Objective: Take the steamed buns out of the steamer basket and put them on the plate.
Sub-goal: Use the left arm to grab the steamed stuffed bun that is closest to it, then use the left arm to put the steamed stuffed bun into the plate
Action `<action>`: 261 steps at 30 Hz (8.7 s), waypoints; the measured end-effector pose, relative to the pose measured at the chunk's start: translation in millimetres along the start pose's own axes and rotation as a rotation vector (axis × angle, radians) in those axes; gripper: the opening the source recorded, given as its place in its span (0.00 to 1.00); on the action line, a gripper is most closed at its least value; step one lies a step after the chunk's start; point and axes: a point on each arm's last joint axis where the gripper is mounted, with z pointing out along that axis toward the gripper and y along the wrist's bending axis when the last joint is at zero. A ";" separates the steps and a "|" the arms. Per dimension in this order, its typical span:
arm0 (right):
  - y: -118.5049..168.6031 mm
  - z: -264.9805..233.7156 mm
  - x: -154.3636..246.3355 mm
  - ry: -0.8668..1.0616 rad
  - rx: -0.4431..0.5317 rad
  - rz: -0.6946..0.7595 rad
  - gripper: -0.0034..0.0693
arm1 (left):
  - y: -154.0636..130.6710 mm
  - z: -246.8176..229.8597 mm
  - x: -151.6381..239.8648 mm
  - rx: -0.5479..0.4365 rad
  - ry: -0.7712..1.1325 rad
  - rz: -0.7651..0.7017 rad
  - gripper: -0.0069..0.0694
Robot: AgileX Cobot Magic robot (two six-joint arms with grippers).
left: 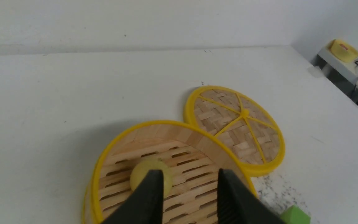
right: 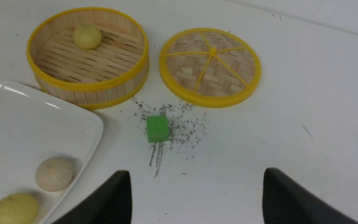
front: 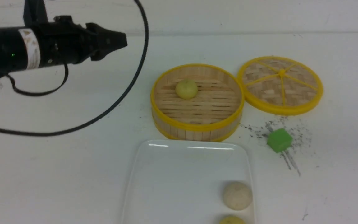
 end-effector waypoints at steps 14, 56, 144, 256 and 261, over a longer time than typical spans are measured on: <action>-2.4 6.3 5.2 0.025 0.036 -0.074 0.80 | 4.9 43.2 -15.5 0.103 0.072 -0.163 0.56; -6.2 6.1 2.1 -0.005 0.079 -0.114 0.80 | -79.6 -23.8 -56.4 0.198 -0.086 0.217 0.41; -3.8 6.2 -0.9 -0.041 0.054 -0.099 0.75 | 19.7 37.1 18.3 -0.228 0.034 0.307 0.61; 1.4 6.4 1.5 -0.017 -0.005 -0.062 0.74 | -54.0 23.8 -16.6 -0.243 0.397 0.349 0.12; 1.4 6.4 1.3 -0.020 -0.005 -0.062 0.72 | -60.0 -4.6 -6.1 -0.332 0.583 0.181 0.12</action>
